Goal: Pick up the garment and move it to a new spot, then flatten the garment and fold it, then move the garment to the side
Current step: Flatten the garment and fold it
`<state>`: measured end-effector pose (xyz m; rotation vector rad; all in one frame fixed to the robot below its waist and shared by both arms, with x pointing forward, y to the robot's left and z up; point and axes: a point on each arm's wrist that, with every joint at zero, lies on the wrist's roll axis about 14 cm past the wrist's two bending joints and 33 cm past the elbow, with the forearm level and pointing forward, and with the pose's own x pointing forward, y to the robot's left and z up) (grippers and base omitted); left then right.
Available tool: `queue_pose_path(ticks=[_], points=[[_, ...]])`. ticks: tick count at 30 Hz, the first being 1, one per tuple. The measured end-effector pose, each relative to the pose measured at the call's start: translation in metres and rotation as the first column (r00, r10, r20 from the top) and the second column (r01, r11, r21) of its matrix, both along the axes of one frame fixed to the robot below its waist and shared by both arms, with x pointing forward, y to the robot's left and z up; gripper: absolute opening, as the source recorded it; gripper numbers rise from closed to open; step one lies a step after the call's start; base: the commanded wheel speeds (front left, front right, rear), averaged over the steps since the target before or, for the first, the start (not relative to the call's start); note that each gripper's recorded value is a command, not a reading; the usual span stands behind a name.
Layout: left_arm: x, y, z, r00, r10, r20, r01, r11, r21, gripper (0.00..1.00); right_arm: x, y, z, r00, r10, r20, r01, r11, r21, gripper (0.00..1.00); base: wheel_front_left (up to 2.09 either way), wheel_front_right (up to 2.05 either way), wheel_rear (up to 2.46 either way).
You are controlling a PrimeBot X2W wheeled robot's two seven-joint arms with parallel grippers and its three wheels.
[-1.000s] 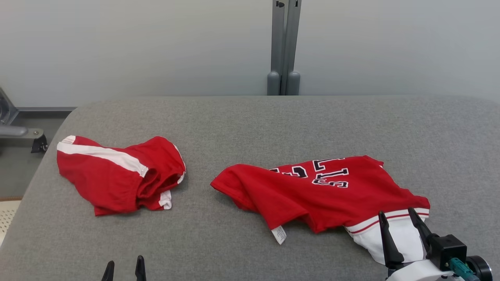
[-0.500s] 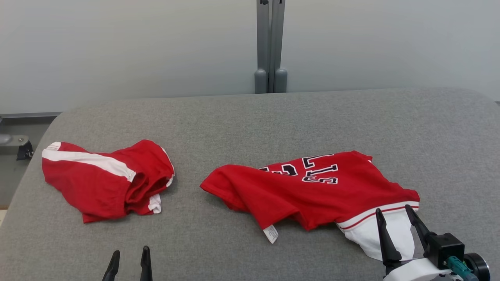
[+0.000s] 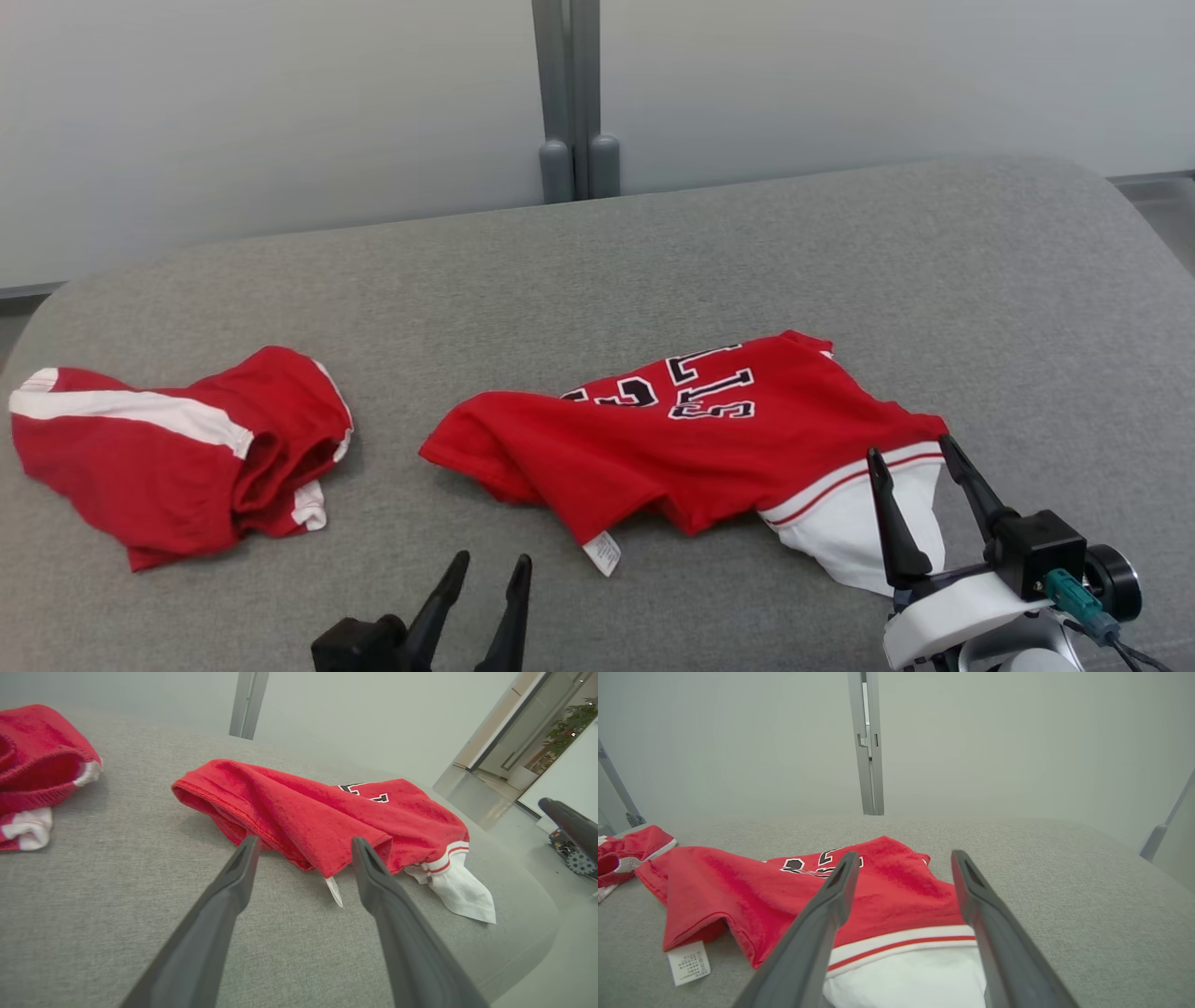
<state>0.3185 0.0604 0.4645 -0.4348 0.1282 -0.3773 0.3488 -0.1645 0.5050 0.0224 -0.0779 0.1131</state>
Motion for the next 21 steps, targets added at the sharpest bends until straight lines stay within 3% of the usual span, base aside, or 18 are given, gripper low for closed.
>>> queue_pose_path(ticks=[6, 21], points=[[0.007, -0.024, -0.054, 0.978, -0.091, -0.188, 0.101, 0.994, 0.045, 1.00, -0.002, -0.014, 0.001, 0.999, -0.046, 0.001, 0.046, 0.999, 0.008, 1.00, 0.00, 0.00, 0.00], [0.041, -0.063, -0.091, 0.939, -0.188, -0.290, 0.211, 0.976, 0.053, 1.00, -0.015, -0.061, -0.019, 0.977, -0.199, -0.070, 0.199, 0.980, -0.007, 1.00, 0.00, 0.00, 0.00]])
